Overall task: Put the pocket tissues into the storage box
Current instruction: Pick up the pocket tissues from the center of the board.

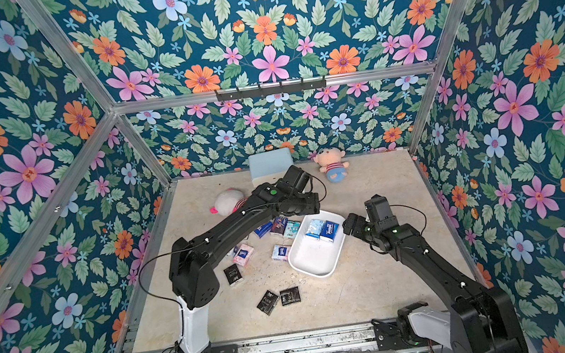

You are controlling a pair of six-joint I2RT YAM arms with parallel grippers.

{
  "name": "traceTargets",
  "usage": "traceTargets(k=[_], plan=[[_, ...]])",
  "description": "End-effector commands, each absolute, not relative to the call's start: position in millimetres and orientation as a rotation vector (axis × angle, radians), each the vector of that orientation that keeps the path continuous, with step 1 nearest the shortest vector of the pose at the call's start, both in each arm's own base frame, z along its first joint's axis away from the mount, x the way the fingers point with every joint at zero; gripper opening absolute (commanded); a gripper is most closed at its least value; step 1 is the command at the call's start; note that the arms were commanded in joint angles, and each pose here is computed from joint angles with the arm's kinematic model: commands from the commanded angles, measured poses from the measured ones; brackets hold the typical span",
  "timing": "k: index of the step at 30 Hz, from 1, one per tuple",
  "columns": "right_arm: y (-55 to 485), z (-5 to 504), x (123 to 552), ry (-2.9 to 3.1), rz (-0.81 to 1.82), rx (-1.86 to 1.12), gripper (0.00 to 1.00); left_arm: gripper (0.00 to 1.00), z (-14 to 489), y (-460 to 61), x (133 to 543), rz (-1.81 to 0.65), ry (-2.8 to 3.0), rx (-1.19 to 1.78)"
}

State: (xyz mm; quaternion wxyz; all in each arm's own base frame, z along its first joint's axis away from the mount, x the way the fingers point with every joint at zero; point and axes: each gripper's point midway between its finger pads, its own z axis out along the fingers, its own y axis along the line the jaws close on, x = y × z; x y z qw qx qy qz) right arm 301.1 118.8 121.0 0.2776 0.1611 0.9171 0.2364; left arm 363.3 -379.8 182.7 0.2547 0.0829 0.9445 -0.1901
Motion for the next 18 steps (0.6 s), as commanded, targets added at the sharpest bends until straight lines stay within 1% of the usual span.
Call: traceTargets(k=[1, 5, 8, 10, 14, 18], plan=[[131, 132, 309, 2.430, 0.683, 0.376, 0.93, 0.77, 186, -349, 373, -0.535, 2.531, 0.002], [141, 141, 318, 2.421, 0.667, 0.323, 0.93, 0.78, 170, -291, 368, -0.467, 2.541, -0.200], [149, 146, 327, 2.414, 0.677, 0.299, 0.93, 0.78, 159, -259, 361, -0.397, 2.551, -0.263], [153, 147, 331, 2.410, 0.689, 0.291, 0.93, 0.78, 150, -239, 356, -0.337, 2.574, -0.259], [159, 144, 336, 2.423, 0.704, 0.291, 0.93, 0.78, 129, -206, 348, -0.188, 2.639, -0.152], [160, 139, 337, 2.439, 0.693, 0.292, 0.93, 0.78, 116, -167, 338, 0.083, 2.691, -0.076]])
